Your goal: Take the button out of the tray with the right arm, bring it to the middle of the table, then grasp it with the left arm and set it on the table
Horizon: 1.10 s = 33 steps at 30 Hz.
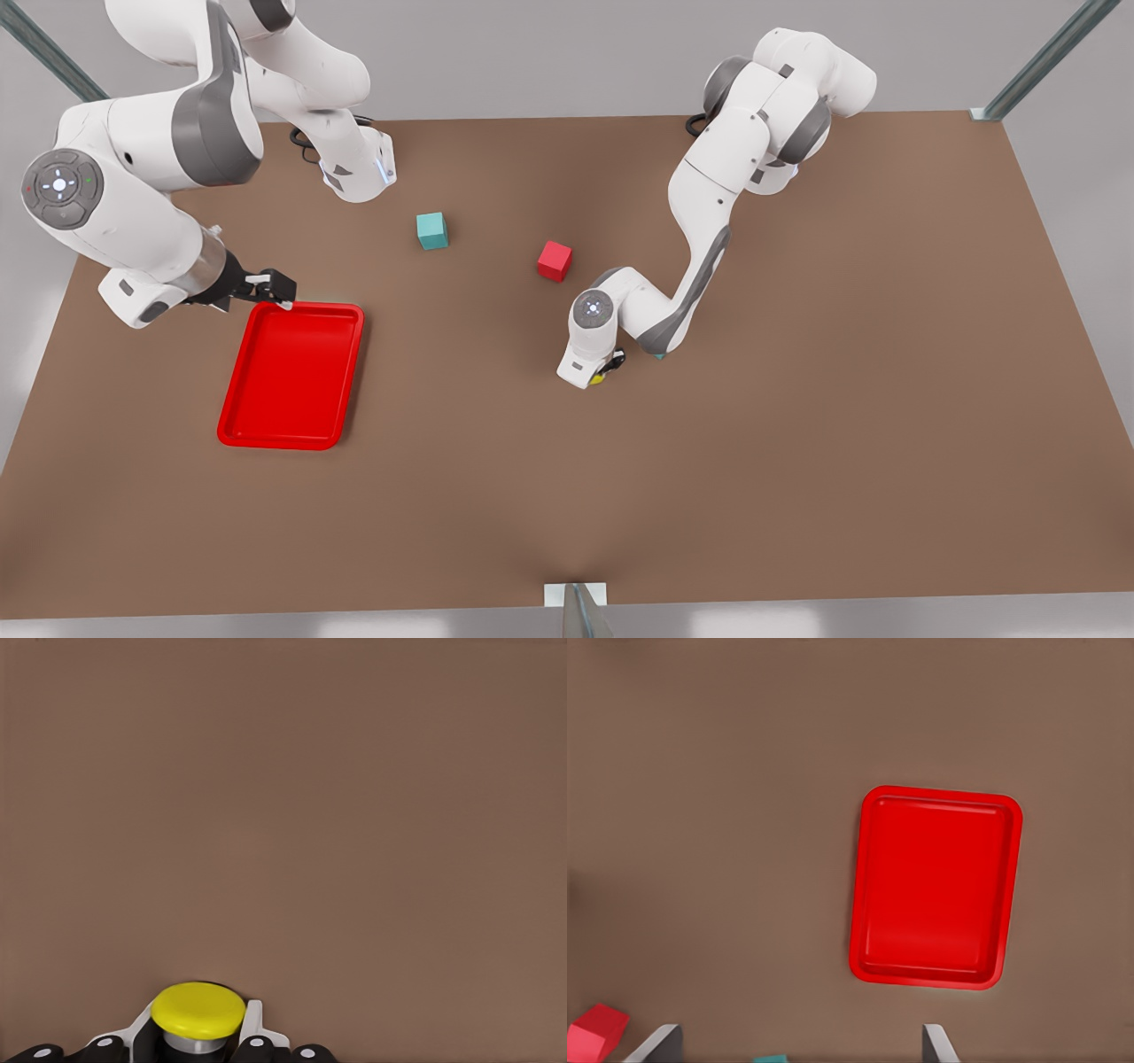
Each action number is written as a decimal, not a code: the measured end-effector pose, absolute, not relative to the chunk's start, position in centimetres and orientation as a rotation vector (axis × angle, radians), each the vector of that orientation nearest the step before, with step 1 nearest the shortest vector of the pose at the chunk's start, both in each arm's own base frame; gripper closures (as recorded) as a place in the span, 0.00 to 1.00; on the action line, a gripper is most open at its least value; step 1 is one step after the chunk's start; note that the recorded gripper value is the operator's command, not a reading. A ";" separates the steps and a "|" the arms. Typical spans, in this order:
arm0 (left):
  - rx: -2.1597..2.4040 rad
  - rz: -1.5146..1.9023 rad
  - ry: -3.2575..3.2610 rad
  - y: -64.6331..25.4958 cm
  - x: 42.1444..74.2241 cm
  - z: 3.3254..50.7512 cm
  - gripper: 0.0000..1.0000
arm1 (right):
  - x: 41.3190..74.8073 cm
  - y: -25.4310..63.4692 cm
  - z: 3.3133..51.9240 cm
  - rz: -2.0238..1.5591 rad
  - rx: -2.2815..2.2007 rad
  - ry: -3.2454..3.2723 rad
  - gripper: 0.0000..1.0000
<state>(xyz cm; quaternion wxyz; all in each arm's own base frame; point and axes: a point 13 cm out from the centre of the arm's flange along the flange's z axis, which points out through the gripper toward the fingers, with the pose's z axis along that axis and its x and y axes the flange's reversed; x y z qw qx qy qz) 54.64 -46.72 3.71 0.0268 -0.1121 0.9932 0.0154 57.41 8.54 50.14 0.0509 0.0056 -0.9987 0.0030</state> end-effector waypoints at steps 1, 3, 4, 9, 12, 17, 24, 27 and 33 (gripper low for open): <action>-0.356 0.042 3.069 -46.6 54.8 3.8 0.55 | 57.4 8.6 50.1 0.010 0.020 -3.039 0.00; -0.376 0.032 3.068 -46.4 55.2 4.1 0.55 | 57.4 8.5 50.1 0.011 0.024 -3.039 0.00; -0.384 0.026 3.064 -46.3 55.5 4.5 0.55 | 57.4 8.5 50.1 0.011 0.026 -3.039 0.00; -0.413 -0.006 3.036 -46.6 56.8 7.3 0.55 | 57.5 8.0 50.1 0.011 0.024 -3.039 0.00; -0.446 -0.001 3.024 -46.4 57.2 8.0 0.55 | 57.5 7.7 50.1 0.010 0.021 -3.039 0.00; -0.561 0.065 2.819 -46.6 61.0 12.1 0.54 | 57.5 7.3 50.2 0.009 0.017 -3.040 0.00; -0.906 0.418 2.385 -40.3 62.9 15.0 0.54 | 58.5 5.8 51.5 0.029 -0.010 -3.084 0.00; -1.044 0.489 2.215 -38.1 63.0 14.3 0.54 | 58.6 5.8 51.5 0.036 -0.007 -3.088 0.00; -1.121 0.515 1.895 -34.8 64.2 12.8 0.54 | 58.7 5.6 51.6 0.039 -0.009 -3.092 0.00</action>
